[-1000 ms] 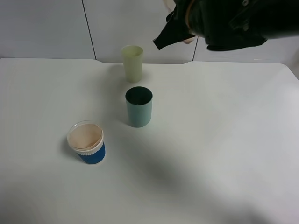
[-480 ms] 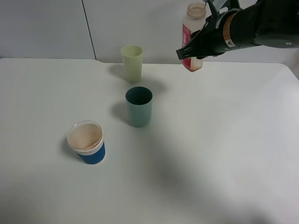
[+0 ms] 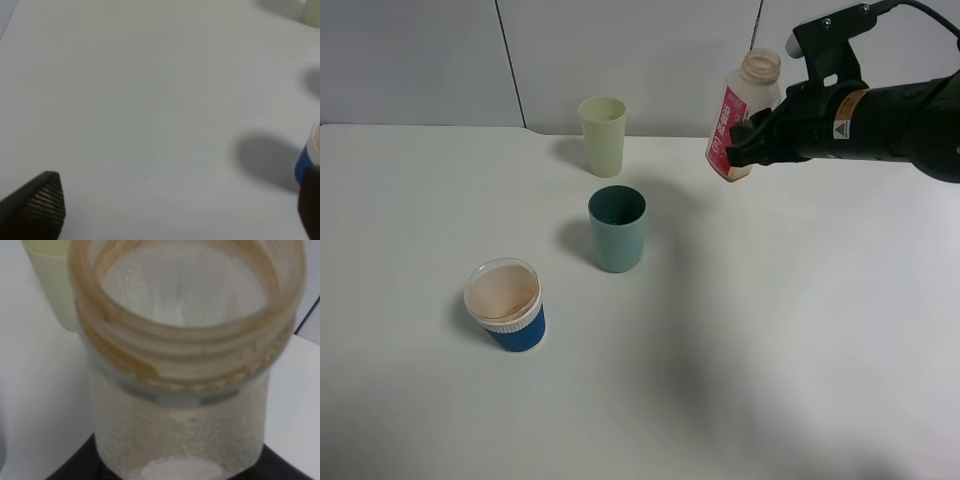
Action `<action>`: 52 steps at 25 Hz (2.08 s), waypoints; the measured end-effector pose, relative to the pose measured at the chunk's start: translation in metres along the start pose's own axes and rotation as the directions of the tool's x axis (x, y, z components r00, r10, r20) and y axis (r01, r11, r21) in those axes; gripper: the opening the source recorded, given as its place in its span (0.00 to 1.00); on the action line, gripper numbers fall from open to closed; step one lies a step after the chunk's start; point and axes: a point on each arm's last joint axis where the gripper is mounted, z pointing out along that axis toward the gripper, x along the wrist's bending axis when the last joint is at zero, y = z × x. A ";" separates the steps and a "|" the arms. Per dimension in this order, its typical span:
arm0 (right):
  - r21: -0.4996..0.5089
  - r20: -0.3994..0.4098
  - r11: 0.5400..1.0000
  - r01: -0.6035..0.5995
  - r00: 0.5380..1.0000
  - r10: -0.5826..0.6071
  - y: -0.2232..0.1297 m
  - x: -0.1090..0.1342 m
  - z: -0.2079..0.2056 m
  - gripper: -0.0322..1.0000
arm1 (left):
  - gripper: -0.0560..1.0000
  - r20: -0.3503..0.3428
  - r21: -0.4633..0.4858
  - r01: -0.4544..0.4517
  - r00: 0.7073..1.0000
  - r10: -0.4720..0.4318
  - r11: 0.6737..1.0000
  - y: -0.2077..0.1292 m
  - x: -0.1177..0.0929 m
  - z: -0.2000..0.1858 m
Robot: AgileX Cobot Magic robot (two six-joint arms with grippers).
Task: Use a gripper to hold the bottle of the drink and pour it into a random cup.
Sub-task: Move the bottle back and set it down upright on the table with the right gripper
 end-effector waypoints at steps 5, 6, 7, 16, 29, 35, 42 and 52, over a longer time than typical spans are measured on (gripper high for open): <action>0.033 0.022 0.994 -0.105 0.994 0.105 -0.023 -0.012 0.012 0.39 | 0.93 0.000 0.000 0.000 1.000 0.000 1.000 0.000 0.000 0.000; 0.049 0.031 0.989 -0.140 0.990 0.138 -0.028 -0.014 0.016 0.39 | 0.93 0.000 0.000 0.000 1.000 0.000 1.000 0.000 0.000 0.000; 0.059 0.038 0.984 -0.167 0.985 0.165 -0.033 -0.015 0.020 0.39 | 0.93 0.000 0.000 0.000 1.000 0.000 1.000 0.000 0.000 0.000; 0.079 0.020 0.970 -0.232 0.973 0.231 -0.064 -0.013 0.049 0.39 | 0.93 0.000 0.000 0.000 1.000 0.000 1.000 0.000 0.000 0.000; 0.110 0.022 0.981 -0.163 0.987 0.162 -0.069 -0.013 0.051 0.39 | 0.93 0.000 0.000 0.000 1.000 0.000 1.000 0.000 0.000 0.000; 0.111 0.022 0.982 -0.155 0.988 0.154 -0.069 -0.013 0.051 0.39 | 0.93 0.000 0.000 0.000 1.000 0.000 1.000 0.000 0.000 0.000; 0.112 0.022 0.982 -0.155 0.988 0.154 -0.069 -0.013 0.051 0.39 | 0.93 0.000 0.000 0.000 1.000 0.000 1.000 0.000 0.000 0.000; 0.113 0.024 0.981 -0.157 0.988 0.155 -0.069 -0.013 0.051 0.39 | 0.93 0.000 0.000 0.000 1.000 0.000 1.000 0.000 0.000 0.000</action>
